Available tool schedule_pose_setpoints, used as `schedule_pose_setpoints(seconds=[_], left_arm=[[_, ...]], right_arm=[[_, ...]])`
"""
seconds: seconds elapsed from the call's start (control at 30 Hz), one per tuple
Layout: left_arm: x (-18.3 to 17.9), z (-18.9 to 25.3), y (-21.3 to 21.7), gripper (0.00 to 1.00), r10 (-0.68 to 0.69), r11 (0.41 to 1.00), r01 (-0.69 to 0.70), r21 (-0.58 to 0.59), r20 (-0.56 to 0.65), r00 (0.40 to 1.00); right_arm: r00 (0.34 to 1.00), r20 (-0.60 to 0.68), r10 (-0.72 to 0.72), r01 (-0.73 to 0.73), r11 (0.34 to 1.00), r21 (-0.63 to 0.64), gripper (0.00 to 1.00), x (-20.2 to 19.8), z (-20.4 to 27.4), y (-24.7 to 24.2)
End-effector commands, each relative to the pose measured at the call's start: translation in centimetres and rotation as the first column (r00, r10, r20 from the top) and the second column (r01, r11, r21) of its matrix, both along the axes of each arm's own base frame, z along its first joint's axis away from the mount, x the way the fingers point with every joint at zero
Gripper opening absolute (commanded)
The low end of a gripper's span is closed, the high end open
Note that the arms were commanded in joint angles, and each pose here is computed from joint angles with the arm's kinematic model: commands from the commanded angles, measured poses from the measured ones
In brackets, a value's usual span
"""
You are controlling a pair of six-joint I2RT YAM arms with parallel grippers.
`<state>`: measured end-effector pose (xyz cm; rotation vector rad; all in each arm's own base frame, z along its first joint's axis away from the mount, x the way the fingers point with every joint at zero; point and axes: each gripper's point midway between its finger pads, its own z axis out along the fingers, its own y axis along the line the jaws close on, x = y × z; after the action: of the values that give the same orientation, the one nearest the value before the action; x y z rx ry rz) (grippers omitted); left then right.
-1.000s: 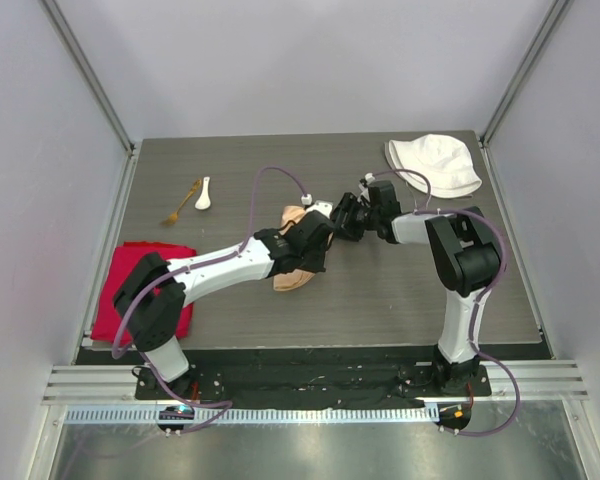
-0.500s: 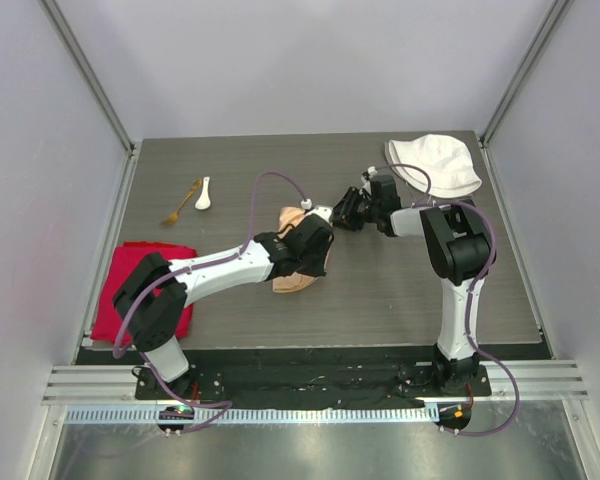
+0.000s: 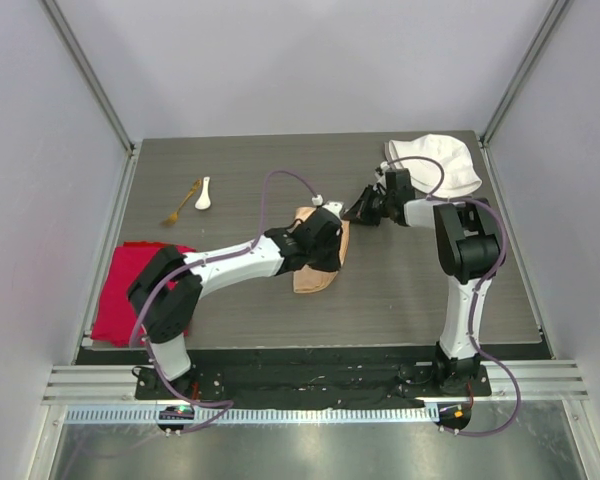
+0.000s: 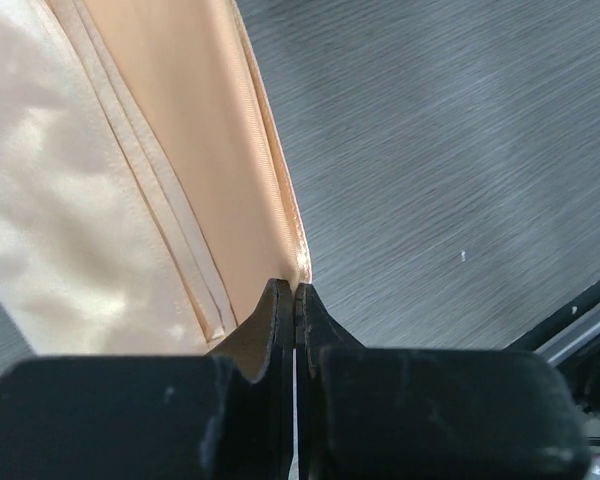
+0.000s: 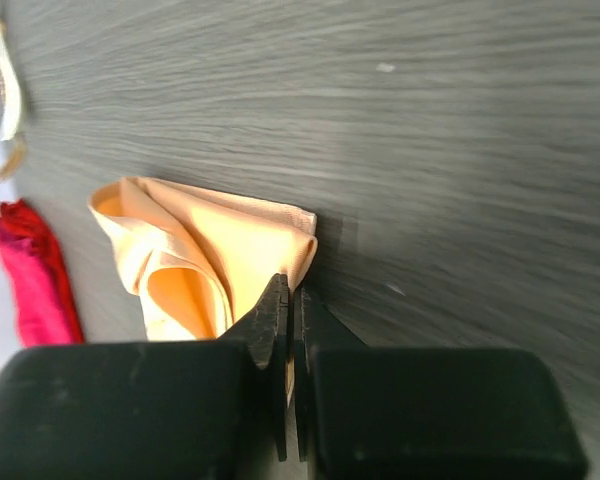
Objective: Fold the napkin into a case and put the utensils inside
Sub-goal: Pick up the 2/3-rectangle-folded napkin at the center of the board.
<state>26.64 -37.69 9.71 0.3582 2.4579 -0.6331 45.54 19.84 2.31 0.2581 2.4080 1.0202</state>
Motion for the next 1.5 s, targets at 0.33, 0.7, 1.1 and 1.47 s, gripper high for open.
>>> schedule_pose_setpoints(seconds=[0.33,0.7,1.1,1.47], left_arm=[[-1.5,-0.5,-0.2,0.0,0.029,0.996,-0.032,-0.084,-0.033,0.999],[-1.1,-0.8,3.6,0.0,0.12,0.99,-0.119,-0.072,0.002,0.993],[-2.1,-0.7,2.1,0.0,0.059,0.987,-0.065,-0.147,-0.043,0.997],[-2.6,-0.8,2.0,0.0,0.038,0.987,-0.047,-0.155,-0.06,0.998]], right_arm=[[0.996,0.081,0.025,-0.009,0.981,-0.193,0.01,-1.1,5.5,-2.2],[0.995,0.088,0.039,-0.022,0.983,-0.18,0.03,-0.8,7.4,0.7],[0.998,0.063,0.007,0.0,0.993,-0.121,0.22,0.1,5.0,1.2],[0.998,0.057,0.01,-0.005,0.997,-0.077,0.03,0.7,3.9,1.4]])
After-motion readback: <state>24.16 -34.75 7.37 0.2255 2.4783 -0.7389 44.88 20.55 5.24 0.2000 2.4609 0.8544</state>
